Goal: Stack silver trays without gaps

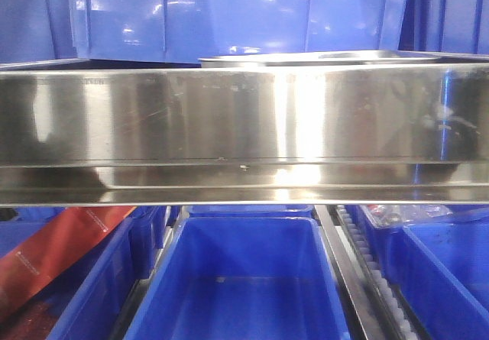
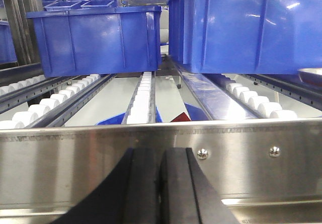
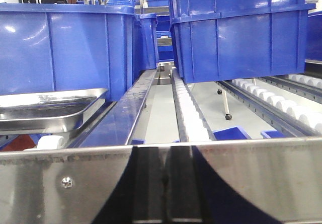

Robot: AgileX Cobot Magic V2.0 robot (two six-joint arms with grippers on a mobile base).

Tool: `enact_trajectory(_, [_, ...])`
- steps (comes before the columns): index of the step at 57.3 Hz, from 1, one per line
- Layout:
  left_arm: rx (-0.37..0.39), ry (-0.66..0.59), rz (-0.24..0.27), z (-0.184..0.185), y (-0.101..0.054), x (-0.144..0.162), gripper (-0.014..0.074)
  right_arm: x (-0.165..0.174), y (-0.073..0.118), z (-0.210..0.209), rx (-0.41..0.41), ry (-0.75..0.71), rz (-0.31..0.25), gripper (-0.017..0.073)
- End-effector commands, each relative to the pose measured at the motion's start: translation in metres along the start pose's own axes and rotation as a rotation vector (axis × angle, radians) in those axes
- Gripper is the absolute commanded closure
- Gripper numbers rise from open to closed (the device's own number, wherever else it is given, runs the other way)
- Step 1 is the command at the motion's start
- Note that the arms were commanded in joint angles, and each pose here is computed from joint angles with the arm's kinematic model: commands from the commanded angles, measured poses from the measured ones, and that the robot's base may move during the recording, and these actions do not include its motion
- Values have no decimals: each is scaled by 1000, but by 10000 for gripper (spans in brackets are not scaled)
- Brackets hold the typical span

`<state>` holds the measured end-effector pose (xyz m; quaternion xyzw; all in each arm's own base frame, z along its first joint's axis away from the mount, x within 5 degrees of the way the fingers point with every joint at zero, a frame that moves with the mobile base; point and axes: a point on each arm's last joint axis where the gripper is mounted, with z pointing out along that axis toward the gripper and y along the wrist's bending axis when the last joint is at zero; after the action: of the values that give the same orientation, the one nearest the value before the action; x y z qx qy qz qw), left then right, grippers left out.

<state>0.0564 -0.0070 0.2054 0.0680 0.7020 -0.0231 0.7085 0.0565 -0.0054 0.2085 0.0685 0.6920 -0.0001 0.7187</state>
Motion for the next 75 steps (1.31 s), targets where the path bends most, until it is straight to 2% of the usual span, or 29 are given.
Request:
enact_trajectory(1, [0, -19, 2, 0, 0, -2, 600, -2, 0, 0, 3, -19, -5, 640])
enact_trajectory(53, [0, -19, 2, 0, 0, -2, 600, -2, 0, 0, 4, -25, -5, 640])
enact_trajectory(56, [2, -42, 2, 0, 0, -4, 600, -4, 0, 0, 4, -48, -5, 640])
enact_trajectory(62, [8, -165, 0, -2, -1, -15, 600, -11, 0, -1, 4, -129, -5, 640])
enact_trajectory(67, [13, -286, -25, -4, -1, -26, 600, -17, 0, -2, 5, -193, -6, 640])
enact_trajectory(71, [13, -324, -45, -5, 0, -30, 600, -20, 0, -3, 5, -224, -6, 640])
enact_trajectory(72, [13, -334, -58, -6, 0, -35, 600, -20, 0, -3, 5, -228, -6, 640])
enact_trajectory(75, [16, -331, -154, -9, 2, -47, 600, -22, 0, -3, 5, -234, -3, 640])
